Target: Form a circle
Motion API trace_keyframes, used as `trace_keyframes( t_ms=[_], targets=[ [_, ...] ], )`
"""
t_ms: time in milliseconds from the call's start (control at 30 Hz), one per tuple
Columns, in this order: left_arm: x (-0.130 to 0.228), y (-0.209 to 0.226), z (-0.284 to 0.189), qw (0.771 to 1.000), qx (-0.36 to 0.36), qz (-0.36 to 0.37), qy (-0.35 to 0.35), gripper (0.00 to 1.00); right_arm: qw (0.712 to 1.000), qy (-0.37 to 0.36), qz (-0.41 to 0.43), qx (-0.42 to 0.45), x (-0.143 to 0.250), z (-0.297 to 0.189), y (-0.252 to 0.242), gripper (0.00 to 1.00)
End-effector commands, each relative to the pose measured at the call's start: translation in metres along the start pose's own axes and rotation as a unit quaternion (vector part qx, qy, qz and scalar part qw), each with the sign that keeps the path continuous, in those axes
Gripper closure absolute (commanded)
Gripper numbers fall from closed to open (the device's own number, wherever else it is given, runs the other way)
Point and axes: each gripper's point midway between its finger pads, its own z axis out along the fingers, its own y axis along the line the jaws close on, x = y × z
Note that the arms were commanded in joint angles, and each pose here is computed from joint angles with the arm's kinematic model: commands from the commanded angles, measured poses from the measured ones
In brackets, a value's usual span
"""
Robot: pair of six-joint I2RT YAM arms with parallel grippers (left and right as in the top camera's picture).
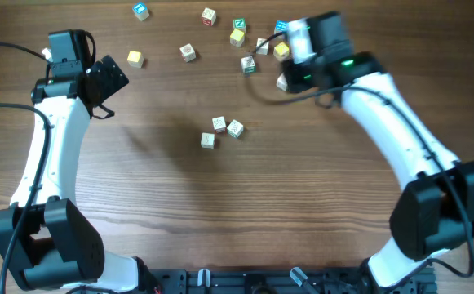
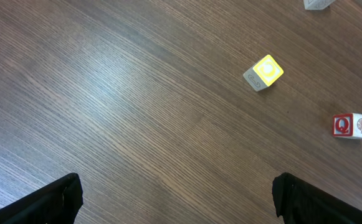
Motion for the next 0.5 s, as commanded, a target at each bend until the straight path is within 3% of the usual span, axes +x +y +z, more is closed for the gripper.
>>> trace_keyframes(
  t_ms=[0,300,467],
  targets=[
    [-0.006,0.0,-0.005,1.0,0.002,-0.006,-0.009,0.0,0.997,0.013,0.071,0.037,0.011,-0.005,-0.052,0.0],
    [-0.009,-0.003,-0.005,1.0,0.009,-0.007,-0.014,0.0,0.992,0.025,0.109,0.061,0.024,-0.01,-0.092,0.0],
    [0.044,-0.04,-0.015,0.985,0.131,0.01,0.116,0.0,0.992,0.025,0.109,0.061,0.024,-0.01,-0.092,0.0]
  ],
)
